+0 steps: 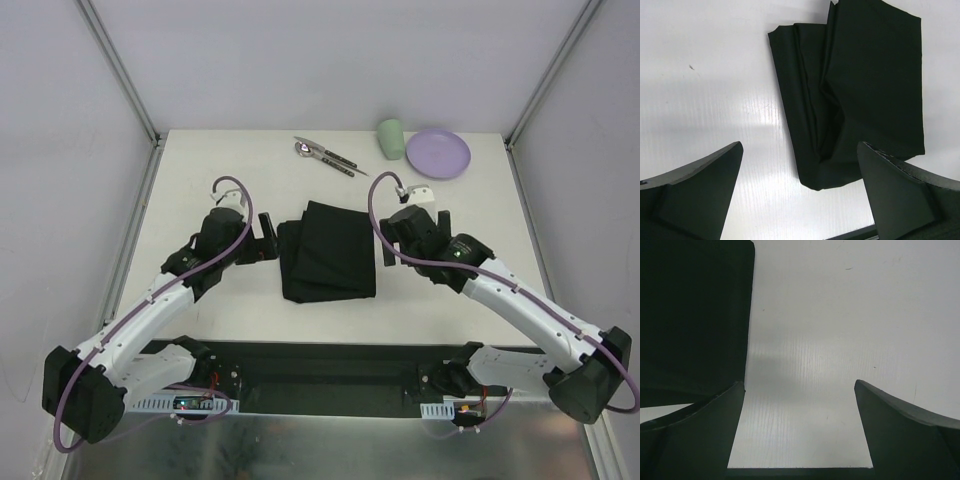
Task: Set the dinner table for one person
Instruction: Flatten out the napkin at the center of the board.
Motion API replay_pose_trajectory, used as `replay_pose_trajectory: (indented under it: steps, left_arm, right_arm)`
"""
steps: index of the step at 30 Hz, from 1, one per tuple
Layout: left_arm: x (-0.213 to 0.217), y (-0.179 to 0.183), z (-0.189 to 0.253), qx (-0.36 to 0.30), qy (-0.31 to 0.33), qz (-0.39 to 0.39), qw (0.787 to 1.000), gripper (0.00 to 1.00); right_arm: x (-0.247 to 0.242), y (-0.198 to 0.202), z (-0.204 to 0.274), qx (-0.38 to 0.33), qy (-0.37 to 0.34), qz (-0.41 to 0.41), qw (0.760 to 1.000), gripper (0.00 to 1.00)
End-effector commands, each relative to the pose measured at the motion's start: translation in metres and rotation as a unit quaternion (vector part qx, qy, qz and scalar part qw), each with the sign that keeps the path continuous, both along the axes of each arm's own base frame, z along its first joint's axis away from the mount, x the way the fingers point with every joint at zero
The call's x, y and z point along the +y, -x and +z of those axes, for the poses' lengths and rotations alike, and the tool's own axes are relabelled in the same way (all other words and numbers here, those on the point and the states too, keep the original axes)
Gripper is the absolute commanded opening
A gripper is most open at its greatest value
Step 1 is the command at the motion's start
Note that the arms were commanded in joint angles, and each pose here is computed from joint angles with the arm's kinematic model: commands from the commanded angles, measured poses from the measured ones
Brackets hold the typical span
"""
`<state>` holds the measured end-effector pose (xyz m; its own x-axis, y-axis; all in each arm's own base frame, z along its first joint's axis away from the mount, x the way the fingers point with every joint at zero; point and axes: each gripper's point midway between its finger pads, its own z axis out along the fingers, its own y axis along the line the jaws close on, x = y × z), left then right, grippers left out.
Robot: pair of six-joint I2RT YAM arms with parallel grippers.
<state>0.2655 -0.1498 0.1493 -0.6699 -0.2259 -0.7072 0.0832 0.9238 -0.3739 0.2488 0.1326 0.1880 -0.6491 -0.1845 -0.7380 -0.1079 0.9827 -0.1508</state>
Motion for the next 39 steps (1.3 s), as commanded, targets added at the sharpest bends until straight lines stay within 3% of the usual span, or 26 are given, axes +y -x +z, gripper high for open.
replay_pose_trajectory:
  steps: [1, 15, 19, 26, 31, 35, 39]
  left_arm:
    - [0.008, 0.007, 0.013, -0.005, 0.022, 0.024, 0.999, 0.99]
    - [0.027, 0.013, 0.018, -0.045, 0.001, 0.038, 0.998, 0.99]
    - [0.024, 0.019, 0.005, -0.017, -0.017, 0.016, 1.000, 0.99]
    - [0.025, 0.021, 0.001, 0.000, -0.021, 0.021, 1.000, 0.99]
    - [0.046, 0.023, 0.006, -0.007, -0.016, 0.067, 0.998, 0.99]
    - [0.064, 0.026, 0.003, 0.014, 0.007, 0.090, 0.996, 0.99]
    - [0.071, 0.028, 0.006, 0.010, 0.021, 0.098, 0.995, 0.99]
  right_arm:
    - [-0.009, 0.000, 0.016, -0.046, -0.017, -0.010, 0.999, 0.96]
    - [-0.007, 0.006, 0.008, -0.012, 0.006, 0.010, 1.000, 0.96]
    - [0.005, 0.009, -0.003, 0.029, 0.005, 0.027, 0.999, 0.96]
    - [0.032, 0.002, -0.015, 0.024, -0.019, 0.089, 0.996, 0.96]
    - [0.071, -0.007, -0.016, 0.029, 0.037, 0.193, 0.980, 0.96]
    - [0.102, -0.019, -0.027, 0.019, 0.112, 0.238, 0.965, 0.96]
    - [0.141, -0.028, -0.028, -0.005, 0.129, 0.268, 0.955, 0.96]
